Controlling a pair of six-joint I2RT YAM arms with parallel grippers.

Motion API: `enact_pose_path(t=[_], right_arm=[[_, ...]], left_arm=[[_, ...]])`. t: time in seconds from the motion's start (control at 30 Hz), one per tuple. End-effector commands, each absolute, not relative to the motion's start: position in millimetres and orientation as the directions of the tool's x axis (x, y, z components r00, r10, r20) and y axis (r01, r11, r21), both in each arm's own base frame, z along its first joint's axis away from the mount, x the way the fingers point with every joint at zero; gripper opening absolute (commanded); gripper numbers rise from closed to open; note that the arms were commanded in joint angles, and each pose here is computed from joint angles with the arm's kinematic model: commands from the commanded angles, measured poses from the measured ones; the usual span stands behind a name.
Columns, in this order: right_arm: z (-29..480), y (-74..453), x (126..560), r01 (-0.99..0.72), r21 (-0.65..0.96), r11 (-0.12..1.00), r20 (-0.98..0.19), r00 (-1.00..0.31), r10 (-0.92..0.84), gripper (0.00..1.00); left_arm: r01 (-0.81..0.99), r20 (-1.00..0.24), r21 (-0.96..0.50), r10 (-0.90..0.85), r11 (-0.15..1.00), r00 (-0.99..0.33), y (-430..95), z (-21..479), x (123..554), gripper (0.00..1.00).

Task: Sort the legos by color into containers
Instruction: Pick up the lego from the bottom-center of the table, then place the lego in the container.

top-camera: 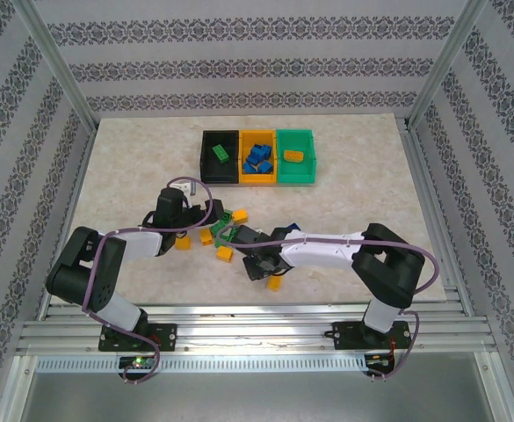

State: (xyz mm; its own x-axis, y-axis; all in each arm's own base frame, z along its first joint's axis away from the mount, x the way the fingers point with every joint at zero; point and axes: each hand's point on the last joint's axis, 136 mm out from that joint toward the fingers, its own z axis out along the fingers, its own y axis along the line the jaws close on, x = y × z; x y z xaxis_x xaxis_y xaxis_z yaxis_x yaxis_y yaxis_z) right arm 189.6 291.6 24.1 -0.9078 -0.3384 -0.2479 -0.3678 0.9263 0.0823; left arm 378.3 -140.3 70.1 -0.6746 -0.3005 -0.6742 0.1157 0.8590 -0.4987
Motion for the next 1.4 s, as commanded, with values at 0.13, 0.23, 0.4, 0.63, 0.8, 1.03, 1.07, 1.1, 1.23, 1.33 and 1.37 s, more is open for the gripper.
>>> enact_pose_path(t=[0.13,0.23,0.4,0.63,0.8,1.03,1.07,1.1,1.23,1.33,1.37], right_arm=[[53,330,230,-0.361,0.163,0.918,-0.413,-0.870,-0.269,0.32],[69,338,260,-0.360,0.176,0.916,-0.476,-0.846,-0.241,0.32],[102,334,314,-0.368,0.195,0.909,-0.579,-0.791,-0.196,0.33],[138,311,405,-0.299,0.265,0.917,-0.670,-0.741,-0.048,0.34],[147,298,467,-0.250,0.284,0.926,-0.691,-0.723,0.017,0.34],[156,305,545,-0.234,0.351,0.907,-0.706,-0.703,0.092,0.41],[155,306,553,-0.230,0.348,0.909,-0.701,-0.708,0.089,0.48],[154,307,558,-0.228,0.351,0.908,-0.693,-0.716,0.088,0.53],[153,316,557,-0.247,0.367,0.897,-0.678,-0.731,0.076,0.60],[155,316,537,-0.266,0.342,0.901,-0.686,-0.726,0.046,0.60],[156,317,527,-0.275,0.336,0.901,-0.687,-0.726,0.034,0.60]], left_arm=[[0.130,-0.683,-0.527,-0.327,0.840,-0.653,-142,77,385,1.00],[0.119,-0.676,-0.526,-0.329,0.842,-0.659,-140,75,386,1.00],[0.111,-0.672,-0.532,-0.339,0.839,-0.658,-138,75,386,1.00],[0.107,-0.669,-0.537,-0.345,0.837,-0.658,-136,75,387,1.00],[0.102,-0.663,-0.543,-0.351,0.834,-0.661,-135,73,387,1.00],[0.107,-0.662,-0.548,-0.351,0.830,-0.662,-136,74,387,1.00],[0.107,-0.665,-0.545,-0.351,0.832,-0.659,-136,75,387,1.00],[0.105,-0.666,-0.542,-0.350,0.834,-0.659,-135,75,387,1.00],[0.104,-0.671,-0.535,-0.347,0.839,-0.656,-133,76,387,1.00],[0.101,-0.671,-0.534,-0.347,0.839,-0.655,-132,76,387,1.00],[0.103,-0.672,-0.533,-0.347,0.840,-0.654,-133,76,387,1.00]])
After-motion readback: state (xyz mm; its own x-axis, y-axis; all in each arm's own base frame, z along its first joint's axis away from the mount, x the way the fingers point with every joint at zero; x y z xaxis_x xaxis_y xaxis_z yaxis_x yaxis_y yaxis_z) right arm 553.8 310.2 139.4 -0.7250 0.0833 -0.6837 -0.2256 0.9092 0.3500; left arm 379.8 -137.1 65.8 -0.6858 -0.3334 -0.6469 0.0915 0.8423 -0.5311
